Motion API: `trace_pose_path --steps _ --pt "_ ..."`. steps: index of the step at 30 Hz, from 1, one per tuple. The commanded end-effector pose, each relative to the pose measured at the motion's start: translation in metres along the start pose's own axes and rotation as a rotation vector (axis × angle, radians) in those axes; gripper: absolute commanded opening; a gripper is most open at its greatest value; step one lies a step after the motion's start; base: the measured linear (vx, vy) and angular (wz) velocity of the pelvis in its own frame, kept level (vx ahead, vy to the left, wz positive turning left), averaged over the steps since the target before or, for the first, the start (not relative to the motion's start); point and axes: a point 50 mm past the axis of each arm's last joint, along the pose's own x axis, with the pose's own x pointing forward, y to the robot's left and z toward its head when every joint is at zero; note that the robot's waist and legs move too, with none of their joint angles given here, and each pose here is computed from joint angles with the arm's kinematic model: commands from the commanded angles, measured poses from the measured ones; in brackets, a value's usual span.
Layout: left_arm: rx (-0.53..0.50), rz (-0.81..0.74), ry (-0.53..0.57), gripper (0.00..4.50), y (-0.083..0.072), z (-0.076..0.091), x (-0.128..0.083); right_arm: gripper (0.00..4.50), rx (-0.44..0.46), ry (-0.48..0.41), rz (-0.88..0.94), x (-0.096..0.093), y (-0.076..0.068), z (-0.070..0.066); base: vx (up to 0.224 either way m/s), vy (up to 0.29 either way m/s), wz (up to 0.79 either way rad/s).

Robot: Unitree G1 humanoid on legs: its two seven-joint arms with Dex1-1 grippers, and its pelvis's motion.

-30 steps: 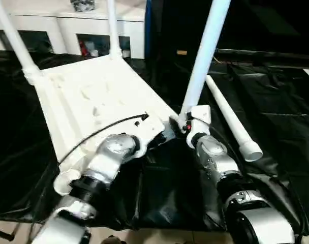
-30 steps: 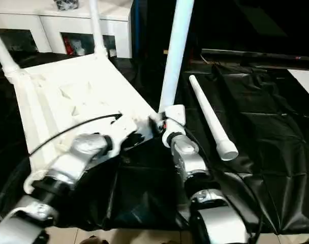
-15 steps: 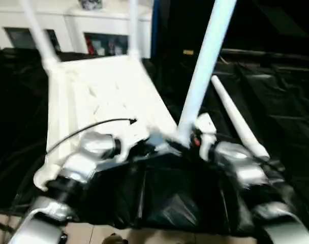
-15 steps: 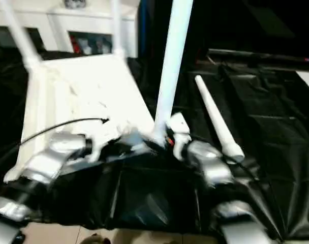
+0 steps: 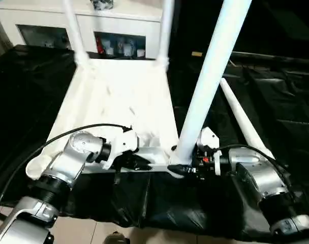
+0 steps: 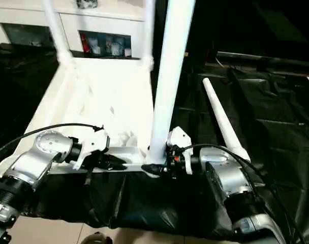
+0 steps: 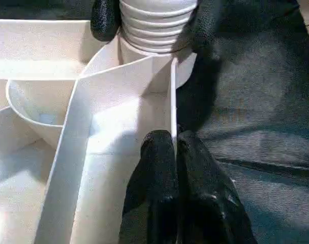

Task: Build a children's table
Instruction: Insert table leg to table base

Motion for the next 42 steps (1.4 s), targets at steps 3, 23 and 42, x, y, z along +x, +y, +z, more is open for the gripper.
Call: trace_pose_path --steps 3,23,42 --pt "0.03 0.002 -0.014 0.0 0.002 0.007 0.007 2.87 0.006 -0.023 0.084 0.012 0.012 0.004 0.0 0.0 0.0" --pt "-0.114 0.555 -0.161 0.0 0.023 0.056 0.056 3.15 0.266 -0.101 -0.775 0.074 -0.038 0.005 0.0 0.0 0.0" --pt "-0.011 0.3 -0.117 0.0 0.005 0.038 0.046 4.04 0.115 -0.163 -0.492 0.054 -0.035 0.013 0.0 0.0 0.0"
